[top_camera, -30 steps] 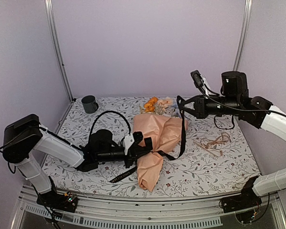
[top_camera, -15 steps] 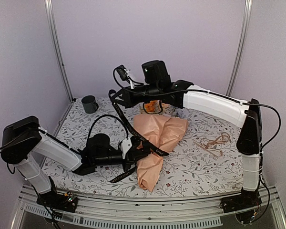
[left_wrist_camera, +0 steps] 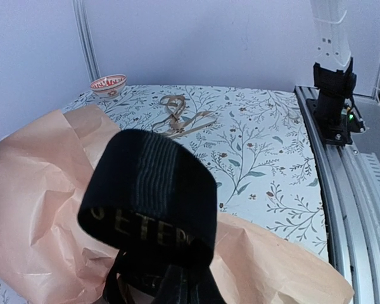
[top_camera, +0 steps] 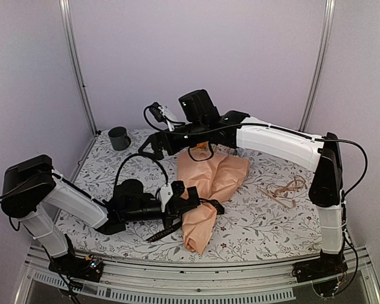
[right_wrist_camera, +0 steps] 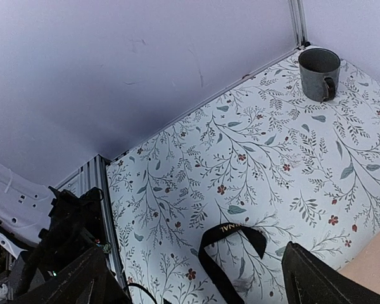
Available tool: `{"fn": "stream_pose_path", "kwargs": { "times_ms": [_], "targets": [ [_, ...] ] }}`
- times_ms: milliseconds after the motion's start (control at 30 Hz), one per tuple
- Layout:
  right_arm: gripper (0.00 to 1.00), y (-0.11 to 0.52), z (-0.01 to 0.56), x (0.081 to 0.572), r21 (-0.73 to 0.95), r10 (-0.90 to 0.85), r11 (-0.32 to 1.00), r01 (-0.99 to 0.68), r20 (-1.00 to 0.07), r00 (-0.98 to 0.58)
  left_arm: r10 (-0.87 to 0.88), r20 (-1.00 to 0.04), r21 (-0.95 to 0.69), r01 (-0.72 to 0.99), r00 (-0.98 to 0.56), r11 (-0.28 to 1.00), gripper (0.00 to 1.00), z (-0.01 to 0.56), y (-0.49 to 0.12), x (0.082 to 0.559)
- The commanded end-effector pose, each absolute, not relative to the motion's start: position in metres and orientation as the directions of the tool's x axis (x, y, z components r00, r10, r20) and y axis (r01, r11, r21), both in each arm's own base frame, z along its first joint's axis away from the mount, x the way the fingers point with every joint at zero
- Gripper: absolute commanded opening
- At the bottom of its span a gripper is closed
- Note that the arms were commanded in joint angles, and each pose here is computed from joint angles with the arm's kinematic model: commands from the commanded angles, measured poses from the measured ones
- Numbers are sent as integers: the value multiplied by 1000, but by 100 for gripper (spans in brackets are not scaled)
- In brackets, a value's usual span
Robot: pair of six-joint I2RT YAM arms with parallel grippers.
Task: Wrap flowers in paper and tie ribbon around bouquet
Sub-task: Cross the half-tied ribbon over the folded bouquet.
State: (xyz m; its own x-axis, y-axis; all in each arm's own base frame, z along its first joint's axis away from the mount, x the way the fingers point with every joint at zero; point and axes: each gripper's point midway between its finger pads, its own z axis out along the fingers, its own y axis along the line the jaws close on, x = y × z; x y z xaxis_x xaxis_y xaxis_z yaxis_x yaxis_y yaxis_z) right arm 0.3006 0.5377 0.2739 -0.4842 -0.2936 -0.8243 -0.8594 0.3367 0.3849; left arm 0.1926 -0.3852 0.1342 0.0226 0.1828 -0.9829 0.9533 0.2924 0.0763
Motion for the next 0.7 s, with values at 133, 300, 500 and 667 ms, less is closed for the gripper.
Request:
{"fn": "stream_pose_path", "kwargs": {
  "times_ms": [133,300,500,667],
  "targets": [
    [94,453,309,262,285,-320,185,-941,-887,-332,132,-991,44,965,9,260,0,141,-387,184],
    [83,429,287,203,340,-339,-95,-936,-895,-290,122,-993,32,967,1,252,0,143,-386,184],
    [88,431,233,207,428,-405,-29,-903,-832,-381,133,-991,24,966,-10,256,0,140,-387,186],
    [71,426,222,194,469,-424,-79,-880,-815,-396,138,-990,16,965,-22,262,0,139,-385,187]
  ]
}}
